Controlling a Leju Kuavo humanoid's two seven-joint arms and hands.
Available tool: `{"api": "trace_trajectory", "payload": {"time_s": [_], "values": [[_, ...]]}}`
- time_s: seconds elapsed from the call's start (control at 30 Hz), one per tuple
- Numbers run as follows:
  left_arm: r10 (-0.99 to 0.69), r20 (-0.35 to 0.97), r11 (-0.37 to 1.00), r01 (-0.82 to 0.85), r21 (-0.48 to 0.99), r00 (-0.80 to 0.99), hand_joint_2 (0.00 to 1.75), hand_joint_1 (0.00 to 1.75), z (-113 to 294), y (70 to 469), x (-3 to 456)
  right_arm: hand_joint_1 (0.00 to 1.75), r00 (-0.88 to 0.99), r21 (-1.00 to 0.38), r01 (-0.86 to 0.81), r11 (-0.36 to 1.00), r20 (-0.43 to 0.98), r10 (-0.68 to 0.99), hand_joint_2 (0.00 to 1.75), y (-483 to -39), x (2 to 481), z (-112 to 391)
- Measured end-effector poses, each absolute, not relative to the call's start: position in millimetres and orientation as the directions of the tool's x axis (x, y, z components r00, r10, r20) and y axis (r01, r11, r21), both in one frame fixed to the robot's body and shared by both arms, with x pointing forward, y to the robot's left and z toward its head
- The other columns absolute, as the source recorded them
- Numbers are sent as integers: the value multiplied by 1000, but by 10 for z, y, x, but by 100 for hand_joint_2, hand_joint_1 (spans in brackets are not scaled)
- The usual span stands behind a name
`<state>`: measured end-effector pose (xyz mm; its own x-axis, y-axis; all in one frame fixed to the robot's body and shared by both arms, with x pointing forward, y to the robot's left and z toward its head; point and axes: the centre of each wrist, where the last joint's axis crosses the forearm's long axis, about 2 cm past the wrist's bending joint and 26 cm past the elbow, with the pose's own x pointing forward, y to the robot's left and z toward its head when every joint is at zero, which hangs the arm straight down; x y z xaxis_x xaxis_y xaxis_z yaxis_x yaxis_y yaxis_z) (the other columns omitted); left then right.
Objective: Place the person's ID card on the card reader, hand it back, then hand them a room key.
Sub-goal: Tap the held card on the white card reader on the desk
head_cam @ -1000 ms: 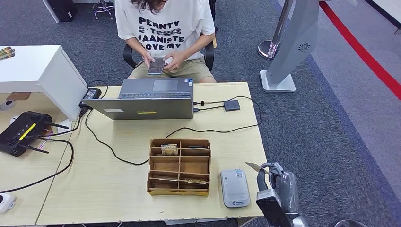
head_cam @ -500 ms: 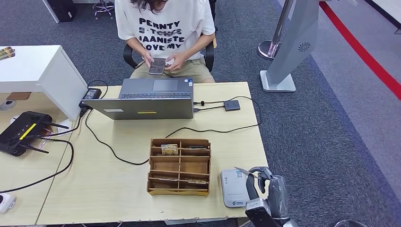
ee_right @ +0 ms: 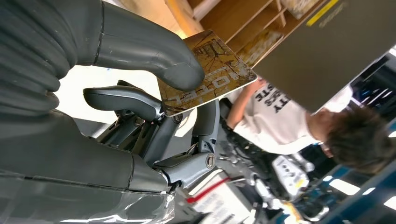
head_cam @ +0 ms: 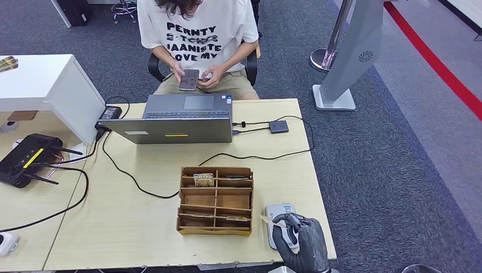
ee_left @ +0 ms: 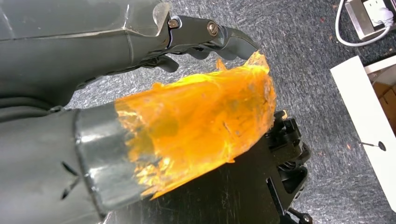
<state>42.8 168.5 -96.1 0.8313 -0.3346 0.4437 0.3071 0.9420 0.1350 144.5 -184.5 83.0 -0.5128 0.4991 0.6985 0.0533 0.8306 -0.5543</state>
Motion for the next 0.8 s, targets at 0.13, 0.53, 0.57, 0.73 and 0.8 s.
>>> {"api": "trace_trajectory", "payload": {"time_s": [0.13,0.53,0.57,0.73,0.8], "values": [[-334,443,942,309,130,832,0,0,-963,1689,429,175,-563,-603,49,796,642,521,175,-1789,1425,767],[-336,434,941,315,122,836,0,0,-965,1698,430,175,-575,-653,50,756,600,556,175,-1750,1399,630],[-337,434,941,315,122,836,0,0,-965,1698,430,175,-575,-657,51,752,597,560,175,-1752,1398,621],[-339,429,940,318,123,837,0,0,-965,1698,430,175,-557,-662,64,747,597,577,175,-1774,1403,582],[-340,428,940,319,124,837,0,0,-965,1698,430,175,-532,-653,87,752,608,589,175,-1789,1419,587]]}}
